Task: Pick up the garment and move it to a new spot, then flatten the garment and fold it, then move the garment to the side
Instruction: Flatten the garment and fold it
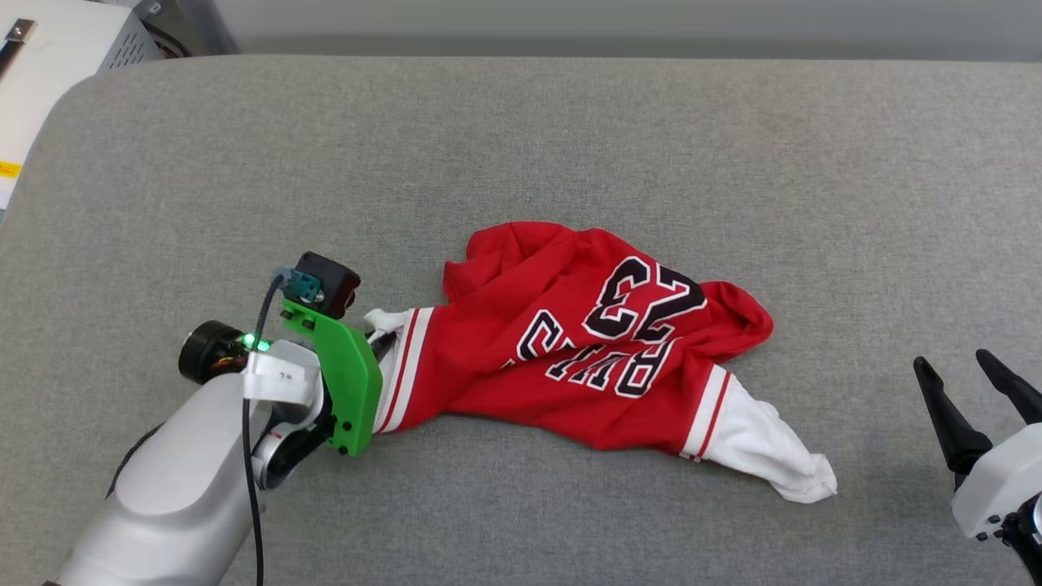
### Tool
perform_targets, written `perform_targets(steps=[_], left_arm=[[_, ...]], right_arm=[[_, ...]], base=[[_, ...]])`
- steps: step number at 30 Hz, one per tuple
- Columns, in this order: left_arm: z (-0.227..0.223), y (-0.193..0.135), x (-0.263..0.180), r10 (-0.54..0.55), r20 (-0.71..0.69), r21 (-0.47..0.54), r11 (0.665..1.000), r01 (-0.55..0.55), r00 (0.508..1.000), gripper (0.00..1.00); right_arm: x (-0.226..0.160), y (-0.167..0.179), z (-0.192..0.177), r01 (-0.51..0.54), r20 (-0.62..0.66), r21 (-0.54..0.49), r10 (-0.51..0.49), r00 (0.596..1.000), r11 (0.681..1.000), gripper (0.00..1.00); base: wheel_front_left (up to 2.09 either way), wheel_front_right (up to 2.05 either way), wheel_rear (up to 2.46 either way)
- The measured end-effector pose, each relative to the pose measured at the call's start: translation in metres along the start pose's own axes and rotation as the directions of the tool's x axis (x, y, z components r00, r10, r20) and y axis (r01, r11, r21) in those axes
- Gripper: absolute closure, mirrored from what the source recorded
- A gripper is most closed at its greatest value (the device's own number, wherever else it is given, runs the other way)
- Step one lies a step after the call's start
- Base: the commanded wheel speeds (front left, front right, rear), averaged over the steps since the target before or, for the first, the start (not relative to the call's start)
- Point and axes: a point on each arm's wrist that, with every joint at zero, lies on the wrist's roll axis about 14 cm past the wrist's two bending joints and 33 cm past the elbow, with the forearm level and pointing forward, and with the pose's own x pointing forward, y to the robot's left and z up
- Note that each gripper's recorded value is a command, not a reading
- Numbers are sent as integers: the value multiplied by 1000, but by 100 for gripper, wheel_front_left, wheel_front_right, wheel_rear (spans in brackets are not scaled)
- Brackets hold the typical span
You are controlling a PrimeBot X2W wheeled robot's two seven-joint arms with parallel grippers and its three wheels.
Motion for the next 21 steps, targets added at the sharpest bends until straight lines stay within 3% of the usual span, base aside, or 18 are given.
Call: perform_targets(steps=[8, 19, 20, 21], left_arm=[[43, -1, -25, -32, 94, -60, 997, 38, 995, 100], [32, 40, -4, 69, -82, -127, 989, -79, 994, 97], [29, 44, 0, 76, -100, -137, 987, -89, 992, 53], [26, 47, 3, 83, -113, -138, 986, -99, 990, 0]], right_arm=[[-6, 4, 13, -7, 39, -6, 7, 999, 1000, 0], [3, 6, 1, -14, 3, 6, 14, 1000, 1000, 0], [3, 5, 0, -12, 0, 7, 12, 1000, 1000, 0], [4, 5, -1, -11, -3, 8, 11, 1000, 1000, 0]], base=[[0, 0, 0], [0, 0, 0], [0, 0, 0], [0, 0, 0]])
